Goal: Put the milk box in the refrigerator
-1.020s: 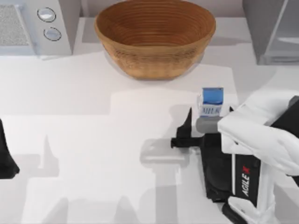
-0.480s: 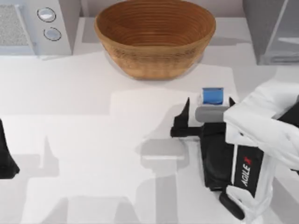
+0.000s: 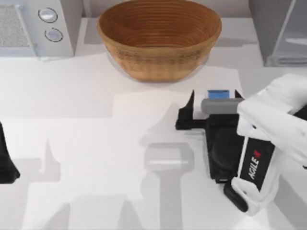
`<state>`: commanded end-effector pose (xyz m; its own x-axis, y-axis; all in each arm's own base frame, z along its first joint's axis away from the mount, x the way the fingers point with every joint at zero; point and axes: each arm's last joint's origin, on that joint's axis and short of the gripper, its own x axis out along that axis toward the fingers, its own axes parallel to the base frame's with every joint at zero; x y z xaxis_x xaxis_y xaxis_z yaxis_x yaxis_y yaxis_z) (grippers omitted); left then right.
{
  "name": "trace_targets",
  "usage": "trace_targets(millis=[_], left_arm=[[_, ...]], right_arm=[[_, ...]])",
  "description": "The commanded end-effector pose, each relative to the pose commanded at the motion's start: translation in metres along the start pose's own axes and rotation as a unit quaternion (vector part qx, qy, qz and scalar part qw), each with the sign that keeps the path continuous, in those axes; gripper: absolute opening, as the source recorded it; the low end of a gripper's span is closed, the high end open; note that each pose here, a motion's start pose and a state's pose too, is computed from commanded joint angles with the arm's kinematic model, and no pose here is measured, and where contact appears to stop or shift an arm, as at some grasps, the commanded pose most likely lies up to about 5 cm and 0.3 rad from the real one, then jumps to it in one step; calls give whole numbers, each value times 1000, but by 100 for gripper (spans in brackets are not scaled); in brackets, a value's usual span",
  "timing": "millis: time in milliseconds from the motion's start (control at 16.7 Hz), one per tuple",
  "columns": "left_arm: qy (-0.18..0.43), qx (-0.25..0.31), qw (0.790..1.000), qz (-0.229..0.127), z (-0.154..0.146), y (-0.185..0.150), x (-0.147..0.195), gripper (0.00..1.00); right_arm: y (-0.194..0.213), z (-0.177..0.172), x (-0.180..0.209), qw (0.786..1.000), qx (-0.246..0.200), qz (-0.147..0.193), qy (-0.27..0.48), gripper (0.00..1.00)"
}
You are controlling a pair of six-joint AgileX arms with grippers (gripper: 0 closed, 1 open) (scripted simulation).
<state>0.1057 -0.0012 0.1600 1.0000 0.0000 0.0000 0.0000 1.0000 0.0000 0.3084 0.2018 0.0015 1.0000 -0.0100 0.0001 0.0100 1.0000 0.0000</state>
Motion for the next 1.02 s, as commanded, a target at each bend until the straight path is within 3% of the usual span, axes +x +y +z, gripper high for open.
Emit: trace_targets(millis=[180,960,1020], left_arm=[[0,0,1000,0,0,0,0,100],[0,0,1000,0,0,0,0,100],[0,0,1000,0,0,0,0,100]], right_arm=[[0,0,0,1000,0,0,0,100],[0,0,0,1000,0,0,0,2],[0,0,0,1000,0,0,0,0]])
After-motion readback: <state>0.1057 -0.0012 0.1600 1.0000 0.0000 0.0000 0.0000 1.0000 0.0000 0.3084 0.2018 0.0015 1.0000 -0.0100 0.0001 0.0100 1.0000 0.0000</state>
